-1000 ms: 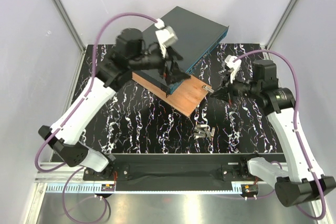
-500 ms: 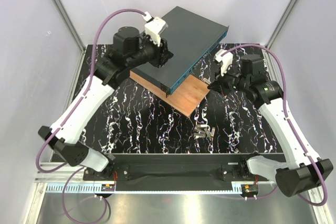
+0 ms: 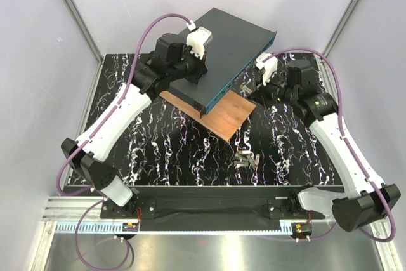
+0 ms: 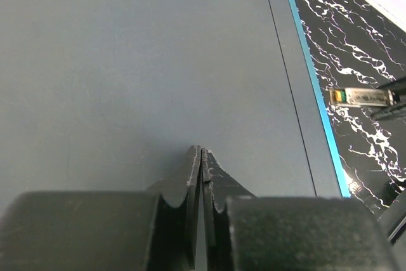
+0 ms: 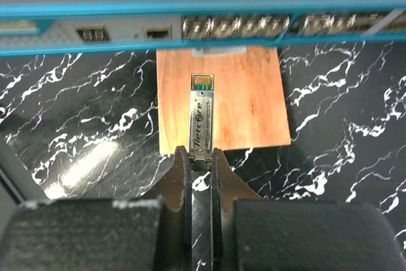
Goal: Insert the plug into the switch port
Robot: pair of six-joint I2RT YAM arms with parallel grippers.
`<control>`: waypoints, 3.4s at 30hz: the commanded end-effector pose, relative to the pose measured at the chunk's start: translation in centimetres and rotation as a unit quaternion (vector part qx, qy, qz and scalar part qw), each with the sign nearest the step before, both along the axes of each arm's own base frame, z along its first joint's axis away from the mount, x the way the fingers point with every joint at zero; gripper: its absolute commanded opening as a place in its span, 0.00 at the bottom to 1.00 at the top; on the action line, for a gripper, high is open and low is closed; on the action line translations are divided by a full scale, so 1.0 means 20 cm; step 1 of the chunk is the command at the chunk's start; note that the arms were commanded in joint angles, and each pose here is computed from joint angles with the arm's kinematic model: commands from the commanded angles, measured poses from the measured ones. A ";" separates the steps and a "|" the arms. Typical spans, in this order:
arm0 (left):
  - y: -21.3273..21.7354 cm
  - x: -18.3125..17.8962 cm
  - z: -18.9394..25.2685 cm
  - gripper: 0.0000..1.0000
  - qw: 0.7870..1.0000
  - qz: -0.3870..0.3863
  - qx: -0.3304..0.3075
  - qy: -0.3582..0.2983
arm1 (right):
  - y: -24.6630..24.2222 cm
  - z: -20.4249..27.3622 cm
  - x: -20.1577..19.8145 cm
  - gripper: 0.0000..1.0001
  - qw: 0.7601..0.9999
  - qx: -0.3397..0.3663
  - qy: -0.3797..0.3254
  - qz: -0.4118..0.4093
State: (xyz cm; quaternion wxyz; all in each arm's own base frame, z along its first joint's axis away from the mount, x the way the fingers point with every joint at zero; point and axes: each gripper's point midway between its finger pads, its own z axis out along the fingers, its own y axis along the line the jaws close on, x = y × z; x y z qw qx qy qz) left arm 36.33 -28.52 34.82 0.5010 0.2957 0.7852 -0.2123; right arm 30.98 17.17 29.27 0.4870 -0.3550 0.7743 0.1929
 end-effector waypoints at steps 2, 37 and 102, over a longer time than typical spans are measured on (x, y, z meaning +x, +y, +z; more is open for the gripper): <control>0.00 0.03 0.12 0.05 1.000 0.005 -0.012 -0.027 | 0.04 0.17 0.09 0.00 0.999 0.014 -0.052 0.001; -0.04 0.05 0.14 0.01 0.999 -0.008 -0.018 -0.028 | 0.15 0.12 0.08 0.00 0.998 0.045 -0.007 0.032; -0.06 0.05 0.12 0.00 0.999 -0.017 -0.019 -0.024 | 0.17 0.17 0.11 0.00 0.998 0.045 -0.011 0.029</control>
